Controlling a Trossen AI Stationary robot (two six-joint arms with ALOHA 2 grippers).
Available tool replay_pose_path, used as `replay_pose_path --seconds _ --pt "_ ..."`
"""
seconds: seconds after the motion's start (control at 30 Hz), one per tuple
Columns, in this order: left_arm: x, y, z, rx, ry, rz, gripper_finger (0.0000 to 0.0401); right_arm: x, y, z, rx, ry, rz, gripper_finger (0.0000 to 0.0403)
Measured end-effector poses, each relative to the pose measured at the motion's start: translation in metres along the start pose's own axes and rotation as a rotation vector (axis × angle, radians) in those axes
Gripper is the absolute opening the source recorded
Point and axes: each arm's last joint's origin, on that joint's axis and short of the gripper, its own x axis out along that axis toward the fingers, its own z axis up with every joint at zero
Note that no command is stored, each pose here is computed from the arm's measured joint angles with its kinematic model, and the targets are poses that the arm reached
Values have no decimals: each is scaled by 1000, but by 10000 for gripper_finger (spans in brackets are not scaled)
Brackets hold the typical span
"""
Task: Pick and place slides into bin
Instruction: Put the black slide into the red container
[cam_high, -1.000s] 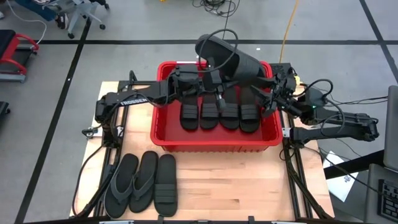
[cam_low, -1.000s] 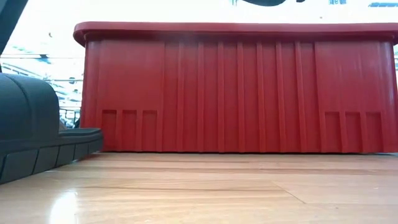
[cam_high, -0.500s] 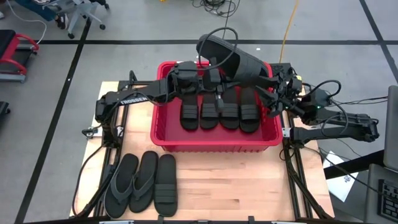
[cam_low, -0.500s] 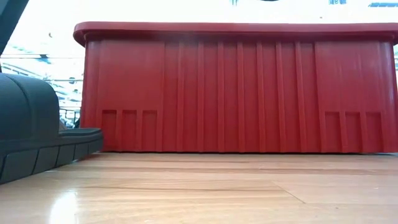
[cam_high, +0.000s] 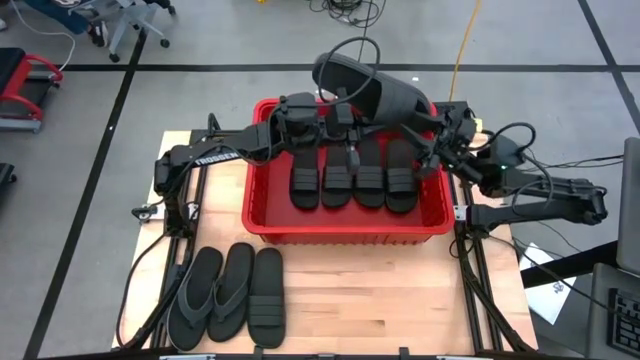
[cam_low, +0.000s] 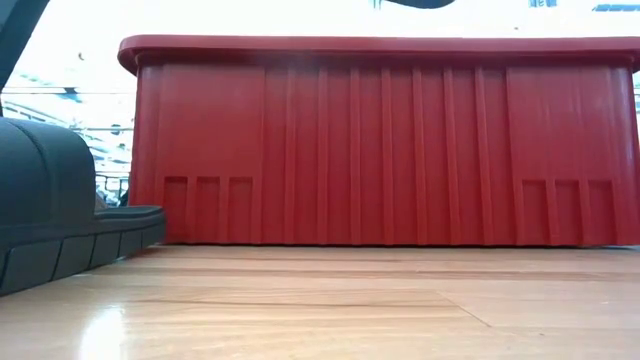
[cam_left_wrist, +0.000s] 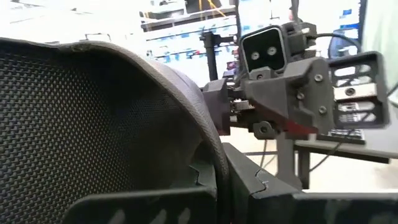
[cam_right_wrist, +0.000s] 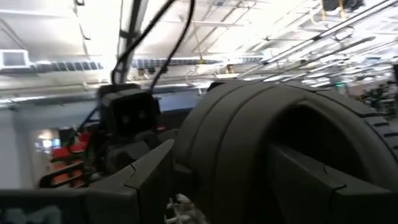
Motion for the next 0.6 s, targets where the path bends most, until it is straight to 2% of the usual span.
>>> replay_pose_path --seconds 0.23,0.37,0.47,0.6 --pt "-1 1 0 -11 17 41 0 27 3 -2 -78 19 -29 235" --pt "-1 1 -2 -19 38 47 0 33 4 7 -119 -34 6 232" --pt "-2 -2 -5 -26 76 24 0 34 5 14 -116 -32 13 215" --pt "-2 -3 -7 -28 96 16 0 36 2 13 -114 21 39 168"
